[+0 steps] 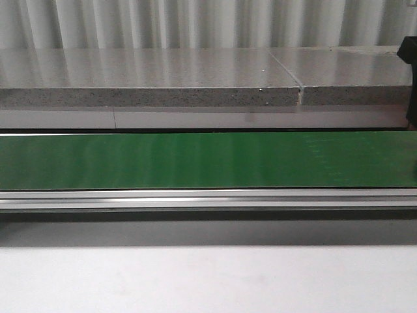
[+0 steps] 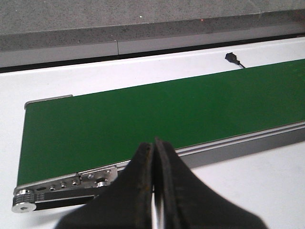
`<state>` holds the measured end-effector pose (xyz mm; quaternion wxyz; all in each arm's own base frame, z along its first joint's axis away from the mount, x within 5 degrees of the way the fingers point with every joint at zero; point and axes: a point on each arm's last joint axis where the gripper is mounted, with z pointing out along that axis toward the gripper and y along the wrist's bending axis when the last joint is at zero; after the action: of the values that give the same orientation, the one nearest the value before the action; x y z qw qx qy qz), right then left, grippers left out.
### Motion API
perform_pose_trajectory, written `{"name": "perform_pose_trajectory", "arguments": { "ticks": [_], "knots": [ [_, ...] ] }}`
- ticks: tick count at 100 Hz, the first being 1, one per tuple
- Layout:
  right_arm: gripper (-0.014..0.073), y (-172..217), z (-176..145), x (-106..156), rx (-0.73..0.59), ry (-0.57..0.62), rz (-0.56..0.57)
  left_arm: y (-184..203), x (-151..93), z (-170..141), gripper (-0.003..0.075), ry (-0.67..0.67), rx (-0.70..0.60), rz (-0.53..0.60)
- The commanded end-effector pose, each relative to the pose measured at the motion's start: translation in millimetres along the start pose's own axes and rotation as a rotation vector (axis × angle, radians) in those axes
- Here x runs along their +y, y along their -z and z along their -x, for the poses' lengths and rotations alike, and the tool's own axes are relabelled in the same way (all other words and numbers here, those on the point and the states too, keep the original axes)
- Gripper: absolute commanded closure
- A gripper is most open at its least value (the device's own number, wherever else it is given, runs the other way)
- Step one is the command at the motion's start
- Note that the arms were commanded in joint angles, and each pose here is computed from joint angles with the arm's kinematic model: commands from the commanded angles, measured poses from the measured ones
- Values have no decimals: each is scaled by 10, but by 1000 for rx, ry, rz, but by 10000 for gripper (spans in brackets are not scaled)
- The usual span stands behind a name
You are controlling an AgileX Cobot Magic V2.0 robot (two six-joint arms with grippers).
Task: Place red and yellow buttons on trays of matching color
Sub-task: 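Lower the right gripper onto the red button and grasp, then carry the red button into the red tray and open the right gripper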
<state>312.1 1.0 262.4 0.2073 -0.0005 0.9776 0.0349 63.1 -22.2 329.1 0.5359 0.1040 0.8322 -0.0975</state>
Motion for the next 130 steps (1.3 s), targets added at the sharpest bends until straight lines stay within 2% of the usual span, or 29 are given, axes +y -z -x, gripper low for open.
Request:
{"name": "perform_pose_trajectory", "arguments": {
  "ticks": [1, 12, 19, 40, 56, 85, 118, 130],
  "knots": [
    [186, 161, 102, -43, -106, -11, -15, 40, -11, 130, 741, 9, -87, -9],
    [307, 168, 105, -72, -111, -14, -24, 40, -11, 130, 741, 9, -87, -9],
    [340, 175, 104, -77, -113, -7, -30, 40, -11, 130, 741, 9, -87, -9],
    [339, 309, 108, -133, -153, -23, -42, 40, -11, 130, 741, 9, -87, -9],
    [339, 558, 186, -355, -229, -84, -82, 40, -11, 130, 741, 9, -87, -9],
    [339, 885, 272, -924, -375, -309, -183, 40, -11, 130, 741, 9, -87, -9],
    [339, 852, 184, -1481, -435, -554, -261, 40, -11, 130, 741, 9, -87, -9],
    [339, 799, 181, -1594, -449, -591, -274, 40, -11, 130, 741, 9, -87, -9]
  ]
}}
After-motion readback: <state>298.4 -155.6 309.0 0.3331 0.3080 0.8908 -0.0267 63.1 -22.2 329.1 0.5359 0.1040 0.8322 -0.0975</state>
